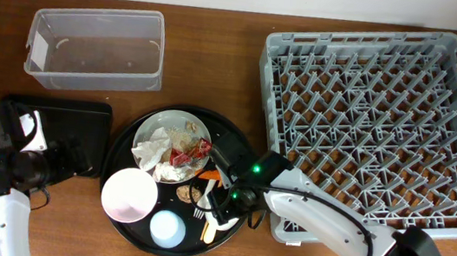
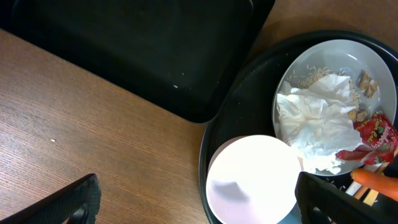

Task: Sort waste into correct bins and load items into the dishwasher rack
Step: 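Grasp the white cup on the round tray with the right gripper, then carry the white cup to the rack's right edge and release it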

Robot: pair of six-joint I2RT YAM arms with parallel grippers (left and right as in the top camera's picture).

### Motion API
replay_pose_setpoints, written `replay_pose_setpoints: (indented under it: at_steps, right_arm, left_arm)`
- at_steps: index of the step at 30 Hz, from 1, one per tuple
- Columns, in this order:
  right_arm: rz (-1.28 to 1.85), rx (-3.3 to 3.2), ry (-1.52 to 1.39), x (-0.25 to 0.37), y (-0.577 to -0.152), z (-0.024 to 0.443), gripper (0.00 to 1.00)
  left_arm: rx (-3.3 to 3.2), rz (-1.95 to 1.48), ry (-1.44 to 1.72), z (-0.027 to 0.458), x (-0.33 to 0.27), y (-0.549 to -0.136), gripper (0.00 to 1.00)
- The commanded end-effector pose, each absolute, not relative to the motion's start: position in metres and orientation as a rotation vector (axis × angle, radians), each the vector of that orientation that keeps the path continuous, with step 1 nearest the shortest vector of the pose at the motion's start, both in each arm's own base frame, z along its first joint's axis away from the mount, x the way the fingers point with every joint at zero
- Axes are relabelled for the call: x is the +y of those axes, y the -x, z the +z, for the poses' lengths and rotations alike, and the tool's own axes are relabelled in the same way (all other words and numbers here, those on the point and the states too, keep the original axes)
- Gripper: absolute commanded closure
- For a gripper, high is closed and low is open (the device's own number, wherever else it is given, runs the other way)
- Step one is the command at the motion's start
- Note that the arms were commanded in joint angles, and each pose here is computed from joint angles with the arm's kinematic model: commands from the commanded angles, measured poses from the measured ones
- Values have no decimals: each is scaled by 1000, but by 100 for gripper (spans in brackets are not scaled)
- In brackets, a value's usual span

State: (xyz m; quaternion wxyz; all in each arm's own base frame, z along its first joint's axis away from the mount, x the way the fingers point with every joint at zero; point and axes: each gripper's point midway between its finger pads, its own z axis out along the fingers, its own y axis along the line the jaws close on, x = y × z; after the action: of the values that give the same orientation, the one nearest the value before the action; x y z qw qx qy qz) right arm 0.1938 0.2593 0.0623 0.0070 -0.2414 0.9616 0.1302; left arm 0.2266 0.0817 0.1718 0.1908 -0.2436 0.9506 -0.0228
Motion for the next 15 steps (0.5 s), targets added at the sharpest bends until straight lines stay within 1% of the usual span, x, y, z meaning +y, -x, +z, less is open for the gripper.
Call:
replay_pose_setpoints:
  at_steps: [1, 3, 5, 7, 10, 11, 13, 15]
  right_arm:
    - [455, 2976, 751, 271, -198, 78, 43]
    - [459, 2935, 741, 274, -206, 95, 48]
    - [405, 2891, 723, 271, -216, 113, 49]
    - [329, 2815, 696, 268, -233, 150, 50]
    - [219, 2697, 571, 248, -268, 219, 56]
    - [231, 2671, 492, 235, -283, 244, 56]
    - [209, 2640, 318, 192, -315, 274, 56]
    - [145, 2649, 60, 125, -344, 280, 56]
  left_arm:
    - [2644, -76, 699, 178, 83, -230, 1]
    - [2644, -76, 699, 178, 83, -230, 1]
    - [2644, -75, 699, 178, 83, -230, 1]
    - [2644, -75, 699, 178, 83, -230, 1]
    - [2644, -75, 699, 178, 83, -230, 1]
    - [2644, -75, 699, 178, 83, -230, 1]
    - [2644, -75, 699, 178, 83, -230, 1]
    - [2644, -75, 699, 178, 83, -230, 1]
